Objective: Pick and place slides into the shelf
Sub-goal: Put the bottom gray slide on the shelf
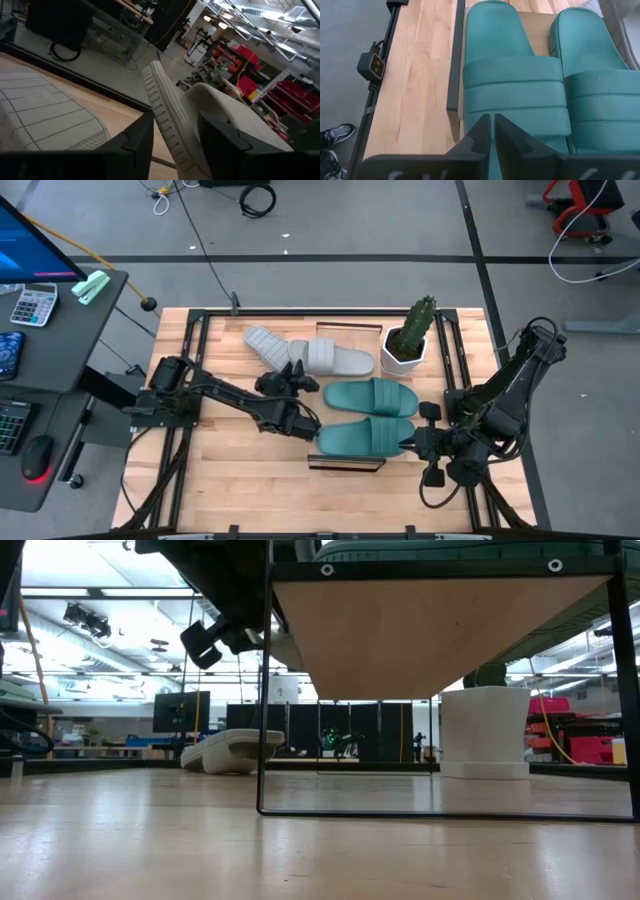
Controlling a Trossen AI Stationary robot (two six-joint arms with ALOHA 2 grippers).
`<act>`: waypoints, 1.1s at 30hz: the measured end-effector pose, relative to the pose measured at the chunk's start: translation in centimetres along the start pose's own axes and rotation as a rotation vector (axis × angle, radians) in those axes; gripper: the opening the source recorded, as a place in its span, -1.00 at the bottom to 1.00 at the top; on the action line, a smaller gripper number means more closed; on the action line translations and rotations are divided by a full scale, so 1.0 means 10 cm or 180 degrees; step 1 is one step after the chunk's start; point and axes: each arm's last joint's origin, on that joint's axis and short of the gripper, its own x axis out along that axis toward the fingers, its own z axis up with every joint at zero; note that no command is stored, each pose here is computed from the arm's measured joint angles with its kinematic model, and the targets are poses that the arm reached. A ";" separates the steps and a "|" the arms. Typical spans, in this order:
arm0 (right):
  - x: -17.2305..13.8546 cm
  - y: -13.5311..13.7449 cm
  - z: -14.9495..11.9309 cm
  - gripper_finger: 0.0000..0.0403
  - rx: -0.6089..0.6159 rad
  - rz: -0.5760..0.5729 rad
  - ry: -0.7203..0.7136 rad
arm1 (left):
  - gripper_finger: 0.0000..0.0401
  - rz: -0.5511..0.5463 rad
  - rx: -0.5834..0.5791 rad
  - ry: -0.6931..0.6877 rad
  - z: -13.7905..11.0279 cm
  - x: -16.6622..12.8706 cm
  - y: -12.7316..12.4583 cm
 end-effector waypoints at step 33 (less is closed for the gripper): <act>0.03 -0.03 0.03 -0.85 -0.0080 -0.0007 0.0046 | 0.24 -0.0252 -0.0018 0.0195 -0.05 -0.34 -0.02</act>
